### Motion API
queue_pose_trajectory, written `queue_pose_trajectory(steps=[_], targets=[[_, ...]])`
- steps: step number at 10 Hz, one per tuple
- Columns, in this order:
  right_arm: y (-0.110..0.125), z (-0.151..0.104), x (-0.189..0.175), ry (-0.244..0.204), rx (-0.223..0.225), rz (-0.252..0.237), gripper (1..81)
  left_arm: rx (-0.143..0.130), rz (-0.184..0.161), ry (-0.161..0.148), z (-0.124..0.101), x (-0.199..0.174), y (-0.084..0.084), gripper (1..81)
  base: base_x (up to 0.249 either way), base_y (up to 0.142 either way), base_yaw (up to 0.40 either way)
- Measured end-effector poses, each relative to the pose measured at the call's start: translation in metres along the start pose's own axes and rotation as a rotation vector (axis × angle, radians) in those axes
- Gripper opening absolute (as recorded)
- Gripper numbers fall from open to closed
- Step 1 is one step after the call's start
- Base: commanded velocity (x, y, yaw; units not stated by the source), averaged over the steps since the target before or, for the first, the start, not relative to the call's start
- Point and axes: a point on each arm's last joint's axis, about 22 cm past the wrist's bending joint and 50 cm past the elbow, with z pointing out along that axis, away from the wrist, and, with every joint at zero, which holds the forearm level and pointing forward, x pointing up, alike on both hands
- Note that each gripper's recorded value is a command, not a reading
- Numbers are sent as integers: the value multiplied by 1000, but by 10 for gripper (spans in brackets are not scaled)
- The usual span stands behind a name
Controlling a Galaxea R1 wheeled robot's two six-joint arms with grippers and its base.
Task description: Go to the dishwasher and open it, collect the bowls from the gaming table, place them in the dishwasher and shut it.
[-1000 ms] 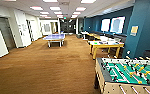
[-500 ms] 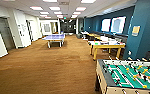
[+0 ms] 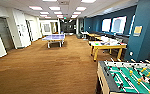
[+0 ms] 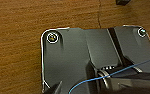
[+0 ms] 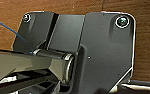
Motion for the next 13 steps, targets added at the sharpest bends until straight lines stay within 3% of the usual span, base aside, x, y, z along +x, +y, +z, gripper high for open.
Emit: queue_pose_trajectory(steps=[8,10,12,13], targets=[[0,0,2,2,0,0,811,-1,0,3,0,2,1,811,156,0,0],[0,-1,-7,-10,0,1,811,-3,-2,-11,-1,-9,3,811,156,0,0],[4,1,25,38,-5,-6,811,-1,6,39,2,25,1,811,157,0,0],[2,0,9,21,-3,-2,811,-1,3,25,1,11,1,811,157,0,0]])
